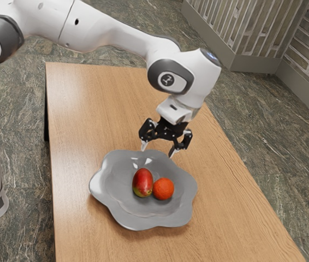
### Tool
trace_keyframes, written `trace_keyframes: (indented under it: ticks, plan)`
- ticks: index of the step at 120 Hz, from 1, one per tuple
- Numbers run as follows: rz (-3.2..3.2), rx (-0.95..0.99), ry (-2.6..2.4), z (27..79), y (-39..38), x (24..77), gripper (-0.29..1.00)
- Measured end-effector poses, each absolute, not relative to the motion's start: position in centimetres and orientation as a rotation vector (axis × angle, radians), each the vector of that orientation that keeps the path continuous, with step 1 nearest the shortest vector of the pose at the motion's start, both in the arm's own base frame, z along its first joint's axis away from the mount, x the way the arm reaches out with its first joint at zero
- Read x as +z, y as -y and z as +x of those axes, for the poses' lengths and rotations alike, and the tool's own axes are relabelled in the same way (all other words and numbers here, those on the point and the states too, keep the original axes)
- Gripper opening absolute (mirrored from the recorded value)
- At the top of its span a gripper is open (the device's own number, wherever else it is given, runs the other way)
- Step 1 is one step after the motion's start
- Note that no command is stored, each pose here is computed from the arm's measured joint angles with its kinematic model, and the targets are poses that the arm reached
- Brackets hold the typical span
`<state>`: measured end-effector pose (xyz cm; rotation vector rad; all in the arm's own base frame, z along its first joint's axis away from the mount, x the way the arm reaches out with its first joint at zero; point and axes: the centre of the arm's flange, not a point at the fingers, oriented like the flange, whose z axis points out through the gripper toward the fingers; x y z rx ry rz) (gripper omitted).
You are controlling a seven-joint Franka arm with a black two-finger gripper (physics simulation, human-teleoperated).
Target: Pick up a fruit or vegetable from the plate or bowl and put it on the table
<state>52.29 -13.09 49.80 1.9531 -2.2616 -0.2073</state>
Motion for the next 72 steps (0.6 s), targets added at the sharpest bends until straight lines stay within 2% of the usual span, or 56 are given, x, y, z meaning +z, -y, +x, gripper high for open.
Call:
trace_keyframes:
  ticks: [46, 72]
  plan:
    - [1.774, -0.226, 2.404, 48.0, 20.2, 49.2, 0.70]
    - [1.816, -0.201, 2.383, 48.4, 18.5, 50.0, 0.70]
